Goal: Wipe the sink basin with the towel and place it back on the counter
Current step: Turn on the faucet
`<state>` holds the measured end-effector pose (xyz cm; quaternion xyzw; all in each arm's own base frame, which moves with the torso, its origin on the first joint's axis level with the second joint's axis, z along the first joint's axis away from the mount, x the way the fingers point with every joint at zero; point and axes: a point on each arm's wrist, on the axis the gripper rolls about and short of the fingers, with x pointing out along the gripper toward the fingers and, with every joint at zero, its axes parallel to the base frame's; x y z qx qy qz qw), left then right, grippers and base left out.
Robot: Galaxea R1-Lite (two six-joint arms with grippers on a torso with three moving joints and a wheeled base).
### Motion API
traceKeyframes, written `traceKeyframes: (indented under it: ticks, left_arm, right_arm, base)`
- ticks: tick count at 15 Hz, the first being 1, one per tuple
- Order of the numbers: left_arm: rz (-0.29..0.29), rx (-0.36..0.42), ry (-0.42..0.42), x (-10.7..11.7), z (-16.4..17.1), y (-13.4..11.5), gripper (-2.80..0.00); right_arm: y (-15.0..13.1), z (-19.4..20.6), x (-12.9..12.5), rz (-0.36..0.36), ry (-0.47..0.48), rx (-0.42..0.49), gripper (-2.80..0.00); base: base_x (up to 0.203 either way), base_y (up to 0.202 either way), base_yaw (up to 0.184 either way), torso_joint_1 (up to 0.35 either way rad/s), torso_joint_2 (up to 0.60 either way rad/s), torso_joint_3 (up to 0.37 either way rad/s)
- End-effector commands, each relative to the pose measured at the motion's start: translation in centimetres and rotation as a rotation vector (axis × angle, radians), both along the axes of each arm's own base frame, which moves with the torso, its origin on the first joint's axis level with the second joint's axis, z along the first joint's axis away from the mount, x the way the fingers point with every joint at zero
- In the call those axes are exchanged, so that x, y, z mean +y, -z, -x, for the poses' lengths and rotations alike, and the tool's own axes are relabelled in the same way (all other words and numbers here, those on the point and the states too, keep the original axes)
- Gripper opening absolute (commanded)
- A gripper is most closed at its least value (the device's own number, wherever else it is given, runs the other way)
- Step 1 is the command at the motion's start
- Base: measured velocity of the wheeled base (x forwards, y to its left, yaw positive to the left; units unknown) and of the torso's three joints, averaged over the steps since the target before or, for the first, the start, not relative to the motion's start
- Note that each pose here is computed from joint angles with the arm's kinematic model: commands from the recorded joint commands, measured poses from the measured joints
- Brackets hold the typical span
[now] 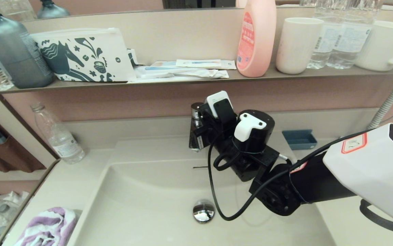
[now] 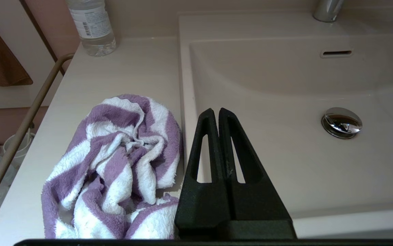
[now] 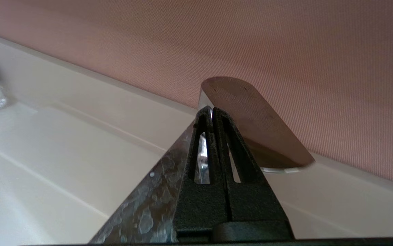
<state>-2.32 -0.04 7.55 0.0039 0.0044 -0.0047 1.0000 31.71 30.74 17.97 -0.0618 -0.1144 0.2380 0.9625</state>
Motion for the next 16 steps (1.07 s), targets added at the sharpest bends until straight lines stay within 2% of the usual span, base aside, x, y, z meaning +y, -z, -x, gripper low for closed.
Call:
traceKeyframes:
  ticks: [1,3,11,14,16]
  left_arm:
    - [0.000,0.000,0.000,0.0,0.0,0.0,-2.80]
    - [0.000,0.000,0.000,0.0,0.0,0.0,-2.80]
    - [0.000,0.000,0.000,0.0,0.0,0.0,-2.80]
    - [0.000,0.000,0.000,0.0,0.0,0.0,-2.80]
    - [0.000,0.000,0.000,0.0,0.0,0.0,-2.80]
  right_arm:
    - [-0.4,-0.4,0.3,-0.011,0.006,-0.018,-2.80]
    - [-1.2,-0.5,0.4,-0.027,0.012,-0.035,-2.80]
    - [0.0,1.7,1.5,0.014,-0.024,0.011,-2.80]
    - [1.6,1.8,0.7,0.057,0.014,0.056,-2.80]
    - [1.3,1.2,-0.3,0.048,0.055,0.053,-2.80]
  base:
    - [0.000,0.000,0.000,0.000,0.00,0.000]
    - [0.000,0.000,0.000,0.000,0.00,0.000]
    - [0.000,0.000,0.000,0.000,0.00,0.000]
    - [0.000,0.000,0.000,0.000,0.00,0.000]
    - [0.000,0.000,0.000,0.000,0.00,0.000]
